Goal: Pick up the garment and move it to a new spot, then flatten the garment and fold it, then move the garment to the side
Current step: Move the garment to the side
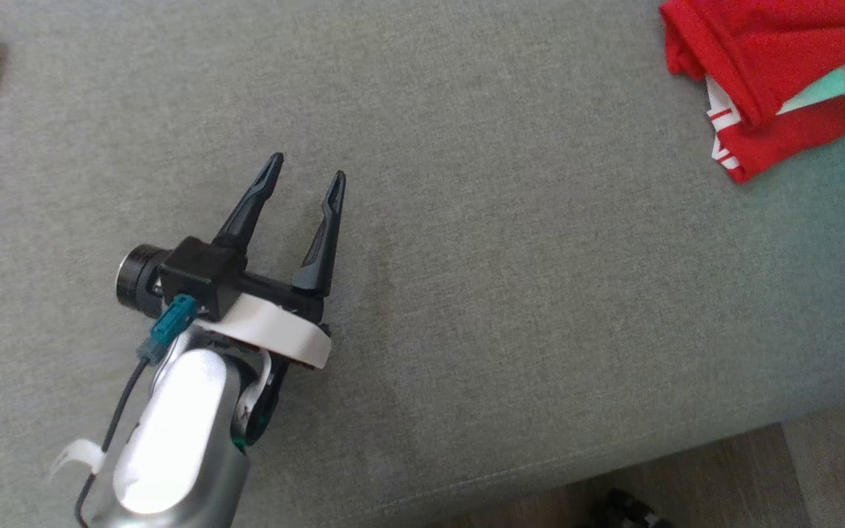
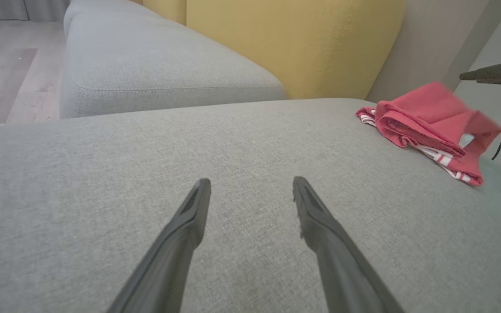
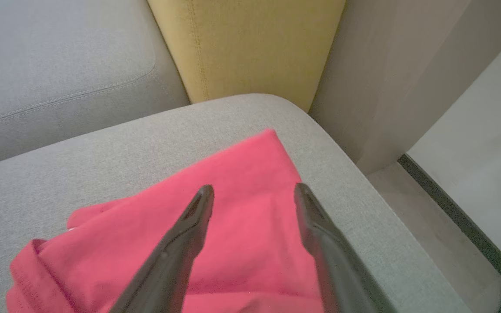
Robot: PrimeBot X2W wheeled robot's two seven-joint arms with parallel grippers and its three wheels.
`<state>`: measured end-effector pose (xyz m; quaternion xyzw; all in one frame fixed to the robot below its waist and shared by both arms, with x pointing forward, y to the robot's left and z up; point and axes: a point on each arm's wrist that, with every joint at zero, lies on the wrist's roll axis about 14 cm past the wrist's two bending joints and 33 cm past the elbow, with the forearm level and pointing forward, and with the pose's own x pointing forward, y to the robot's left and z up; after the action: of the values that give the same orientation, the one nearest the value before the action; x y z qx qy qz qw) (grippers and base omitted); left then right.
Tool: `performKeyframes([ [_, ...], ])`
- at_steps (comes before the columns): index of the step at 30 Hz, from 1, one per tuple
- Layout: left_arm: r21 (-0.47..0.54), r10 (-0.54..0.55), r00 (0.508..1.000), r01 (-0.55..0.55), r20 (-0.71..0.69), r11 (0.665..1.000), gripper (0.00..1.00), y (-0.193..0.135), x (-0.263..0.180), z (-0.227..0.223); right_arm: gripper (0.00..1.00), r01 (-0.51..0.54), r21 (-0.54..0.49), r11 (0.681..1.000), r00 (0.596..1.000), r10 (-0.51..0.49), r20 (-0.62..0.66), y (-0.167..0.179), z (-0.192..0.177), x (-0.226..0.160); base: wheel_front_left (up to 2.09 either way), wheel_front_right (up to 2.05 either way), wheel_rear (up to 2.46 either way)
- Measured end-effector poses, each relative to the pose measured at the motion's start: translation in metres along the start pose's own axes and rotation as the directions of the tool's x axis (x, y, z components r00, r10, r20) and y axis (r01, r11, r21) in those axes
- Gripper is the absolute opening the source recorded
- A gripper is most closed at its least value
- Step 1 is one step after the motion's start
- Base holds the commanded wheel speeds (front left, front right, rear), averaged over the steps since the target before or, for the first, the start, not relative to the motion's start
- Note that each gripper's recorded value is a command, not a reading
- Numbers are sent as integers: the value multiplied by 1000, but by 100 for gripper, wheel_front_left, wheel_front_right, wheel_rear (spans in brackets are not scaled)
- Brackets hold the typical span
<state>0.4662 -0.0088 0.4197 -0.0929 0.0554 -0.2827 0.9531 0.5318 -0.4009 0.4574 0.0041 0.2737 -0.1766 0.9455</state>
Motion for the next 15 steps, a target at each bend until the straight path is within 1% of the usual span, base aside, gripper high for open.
performKeyframes([
  [4,8,20,999,-20,32,1000,100,2,-5,15,100,-15,-39,999,998,17,57,6,17,-9,0,0,0],
  [6,10,35,998,-36,51,999,100,3,-10,25,100,-30,-53,998,993,36,111,12,30,-17,0,0,0],
  [8,11,66,995,-67,70,998,100,7,-17,35,100,-62,-71,996,978,75,194,25,50,-27,0,0,0],
  [10,11,98,992,-99,84,995,100,11,-28,44,100,-106,-82,991,950,126,287,42,72,-41,0,0,0],
  [12,11,142,984,-144,104,990,100,18,-43,54,100,-173,-56,983,908,181,377,62,89,-59,0,0,0],
  [15,15,217,964,-222,152,975,100,31,-67,74,100,-278,-36,960,850,263,457,92,96,-87,0,0,0],
])
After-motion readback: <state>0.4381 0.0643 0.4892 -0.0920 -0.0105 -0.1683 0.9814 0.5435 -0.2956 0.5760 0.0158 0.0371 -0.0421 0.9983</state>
